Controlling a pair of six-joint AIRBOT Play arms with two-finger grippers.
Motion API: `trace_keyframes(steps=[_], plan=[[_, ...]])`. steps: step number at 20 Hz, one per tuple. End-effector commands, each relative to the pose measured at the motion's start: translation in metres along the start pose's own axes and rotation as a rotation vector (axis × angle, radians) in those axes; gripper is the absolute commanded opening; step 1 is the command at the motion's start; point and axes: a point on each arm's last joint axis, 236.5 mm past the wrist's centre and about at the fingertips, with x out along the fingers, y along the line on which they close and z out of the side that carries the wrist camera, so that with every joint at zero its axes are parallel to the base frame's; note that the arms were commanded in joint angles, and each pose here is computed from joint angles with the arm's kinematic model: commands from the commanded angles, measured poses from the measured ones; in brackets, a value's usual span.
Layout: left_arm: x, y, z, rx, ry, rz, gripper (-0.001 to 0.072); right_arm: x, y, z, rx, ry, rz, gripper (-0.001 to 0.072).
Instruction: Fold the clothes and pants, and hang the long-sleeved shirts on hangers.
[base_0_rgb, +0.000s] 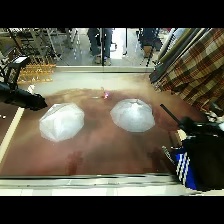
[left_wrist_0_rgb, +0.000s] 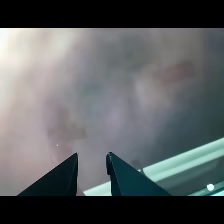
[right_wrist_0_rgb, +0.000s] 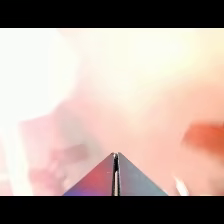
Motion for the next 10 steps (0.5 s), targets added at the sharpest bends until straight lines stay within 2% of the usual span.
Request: trace_keyframes(steps=[1, 2, 4, 10], plan=[[0.0, 0.001, 0.001, -0.014, -0.003, 0.001, 0.0206, 0.022, 0.06, 0.026, -0.246, -0.201, 0.018, 0.0041], [0.0, 0.001, 0.001, -0.014, -0.003, 0.001, 0.0205, 0.019, 0.07, 0.038, -0.257, -0.255, 0.032, 0.0043], [0.0, 0.001, 0.001, -0.014, -0.003, 0.001, 0.0205, 0.013, 0.082, 0.058, -0.27, -0.352, 0.043, 0.0137], [0.0, 0.001, 0.001, -0.014, -0.003, 0.001, 0.0205, 0.004, 0.084, 0.078, -0.267, -0.444, 0.041, 0.0122]])
